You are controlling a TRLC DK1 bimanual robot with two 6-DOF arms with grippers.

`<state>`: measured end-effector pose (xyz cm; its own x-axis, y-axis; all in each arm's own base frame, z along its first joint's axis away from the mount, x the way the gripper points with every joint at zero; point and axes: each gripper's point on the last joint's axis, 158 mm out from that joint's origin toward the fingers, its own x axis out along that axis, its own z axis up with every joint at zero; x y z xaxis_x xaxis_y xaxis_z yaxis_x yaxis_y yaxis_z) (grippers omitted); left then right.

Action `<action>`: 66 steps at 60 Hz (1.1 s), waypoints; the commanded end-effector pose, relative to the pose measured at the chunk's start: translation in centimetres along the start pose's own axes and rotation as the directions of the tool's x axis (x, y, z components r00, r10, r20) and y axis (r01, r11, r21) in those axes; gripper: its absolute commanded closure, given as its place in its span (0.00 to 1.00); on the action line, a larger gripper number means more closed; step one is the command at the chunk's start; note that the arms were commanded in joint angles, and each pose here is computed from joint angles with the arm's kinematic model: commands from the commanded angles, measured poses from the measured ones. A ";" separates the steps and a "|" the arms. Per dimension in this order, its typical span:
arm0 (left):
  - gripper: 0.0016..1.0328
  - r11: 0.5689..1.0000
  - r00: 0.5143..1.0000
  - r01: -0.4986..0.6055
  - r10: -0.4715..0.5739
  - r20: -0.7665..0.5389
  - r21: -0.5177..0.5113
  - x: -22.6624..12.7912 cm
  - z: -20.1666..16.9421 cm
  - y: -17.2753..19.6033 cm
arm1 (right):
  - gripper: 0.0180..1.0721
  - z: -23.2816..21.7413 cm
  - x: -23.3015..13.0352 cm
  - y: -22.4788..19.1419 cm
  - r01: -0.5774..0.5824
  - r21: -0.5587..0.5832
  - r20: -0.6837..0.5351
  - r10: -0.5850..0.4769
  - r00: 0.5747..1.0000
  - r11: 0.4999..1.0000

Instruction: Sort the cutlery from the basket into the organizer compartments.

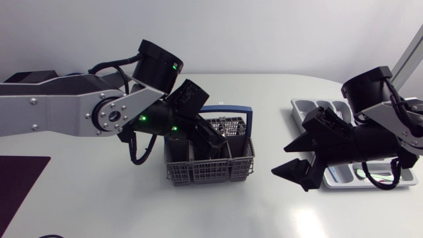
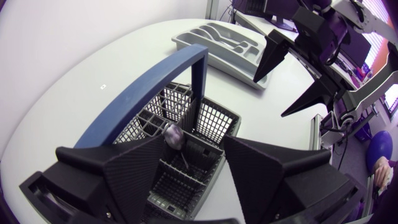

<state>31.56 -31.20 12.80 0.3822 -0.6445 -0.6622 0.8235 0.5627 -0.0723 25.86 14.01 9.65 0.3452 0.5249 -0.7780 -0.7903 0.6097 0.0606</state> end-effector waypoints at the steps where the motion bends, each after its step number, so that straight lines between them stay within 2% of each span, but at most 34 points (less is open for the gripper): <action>1: 0.37 0.996 0.995 -0.023 0.015 -0.094 -0.082 1.1 -4.0 1.6 | 0.04 -1.0 0.6 0.3 -0.014 0.002 -0.012 0.014 1.000 1.000; 29: 0.36 0.980 0.986 -0.165 0.163 -0.031 -0.110 -2.5 -4.1 8.9 | 0.04 -0.7 0.8 1.3 -0.022 -0.006 -0.010 0.022 1.000 1.000; 42: 0.36 0.966 0.979 -0.203 0.206 -0.001 -0.159 -4.2 -3.7 12.3 | 0.04 -0.7 0.8 1.4 -0.022 -0.007 -0.010 0.022 1.000 1.000; 53: 0.36 0.971 0.981 -0.190 0.194 0.012 -0.148 -5.2 -4.1 10.7 | 0.04 -0.9 1.0 1.7 -0.021 -0.012 -0.021 0.021 1.000 1.000; 66: 0.36 0.987 0.989 -0.150 0.150 0.002 -0.051 -6.4 -5.7 5.4 | 0.04 -1.2 1.2 1.9 -0.023 -0.015 -0.029 0.023 0.999 1.000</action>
<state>33.53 -20.82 13.52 0.5334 -0.5527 -0.6403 0.7025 0.7111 -0.0286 24.92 14.96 8.95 0.3265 0.5236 -0.7869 -0.8086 0.5859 0.0543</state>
